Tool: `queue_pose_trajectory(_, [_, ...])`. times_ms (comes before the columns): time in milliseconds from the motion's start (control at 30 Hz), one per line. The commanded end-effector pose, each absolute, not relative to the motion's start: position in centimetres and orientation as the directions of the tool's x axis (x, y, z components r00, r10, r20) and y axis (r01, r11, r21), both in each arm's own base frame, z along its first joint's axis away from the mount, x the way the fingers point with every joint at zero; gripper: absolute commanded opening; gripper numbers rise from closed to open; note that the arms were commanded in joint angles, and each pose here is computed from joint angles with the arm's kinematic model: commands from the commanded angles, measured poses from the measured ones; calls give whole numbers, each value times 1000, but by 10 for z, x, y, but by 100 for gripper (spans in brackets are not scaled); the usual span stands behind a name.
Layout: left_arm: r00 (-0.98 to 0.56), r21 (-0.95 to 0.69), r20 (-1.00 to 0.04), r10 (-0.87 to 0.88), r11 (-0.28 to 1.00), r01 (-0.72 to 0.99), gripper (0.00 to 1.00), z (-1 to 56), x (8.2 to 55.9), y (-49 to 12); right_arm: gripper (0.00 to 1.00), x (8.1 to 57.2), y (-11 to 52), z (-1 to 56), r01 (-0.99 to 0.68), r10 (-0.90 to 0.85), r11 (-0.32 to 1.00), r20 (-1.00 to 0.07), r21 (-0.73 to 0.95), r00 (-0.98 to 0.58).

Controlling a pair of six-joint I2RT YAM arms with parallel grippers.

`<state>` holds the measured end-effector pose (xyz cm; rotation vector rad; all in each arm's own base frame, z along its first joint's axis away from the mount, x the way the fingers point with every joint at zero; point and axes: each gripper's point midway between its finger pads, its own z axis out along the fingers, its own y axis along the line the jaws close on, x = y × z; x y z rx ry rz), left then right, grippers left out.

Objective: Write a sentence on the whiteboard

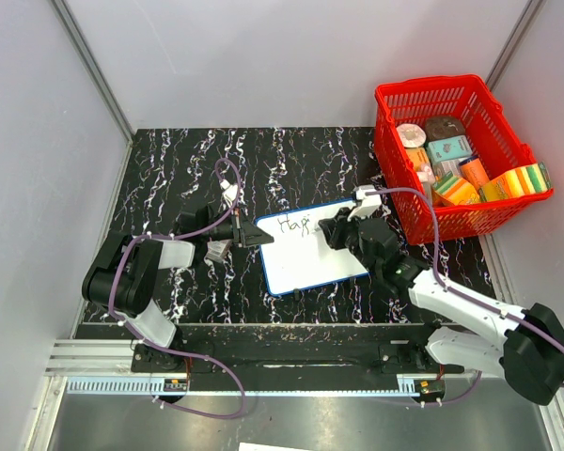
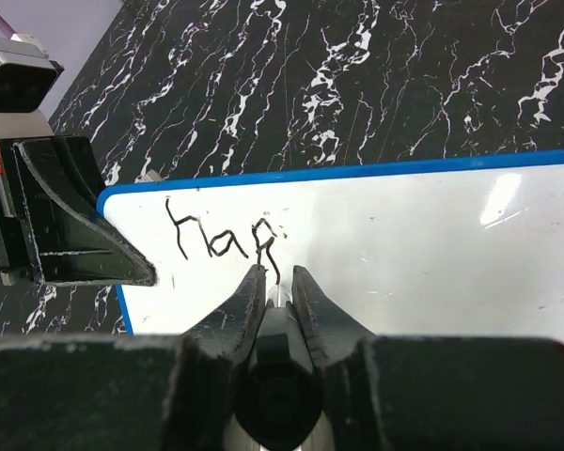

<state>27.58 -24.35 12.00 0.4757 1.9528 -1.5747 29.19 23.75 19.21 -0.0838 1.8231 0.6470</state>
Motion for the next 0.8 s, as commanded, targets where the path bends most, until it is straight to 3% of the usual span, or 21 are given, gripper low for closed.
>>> queue_pose_trajectory(0, [-696,-679,-715,-67,307,667,0,111,288,-244,0,288,233,187,-365,248,847,-895,386,-372])
queue_pose_trajectory(400, [-697,-679,-714,-66,310,666,0,111,288,-244,0,295,225,252,-371,352,832,-909,413,-224])
queue_pose_trajectory(767, [-696,-677,-715,-63,311,667,0,111,287,-243,0,320,233,259,-332,337,861,-921,386,-196])
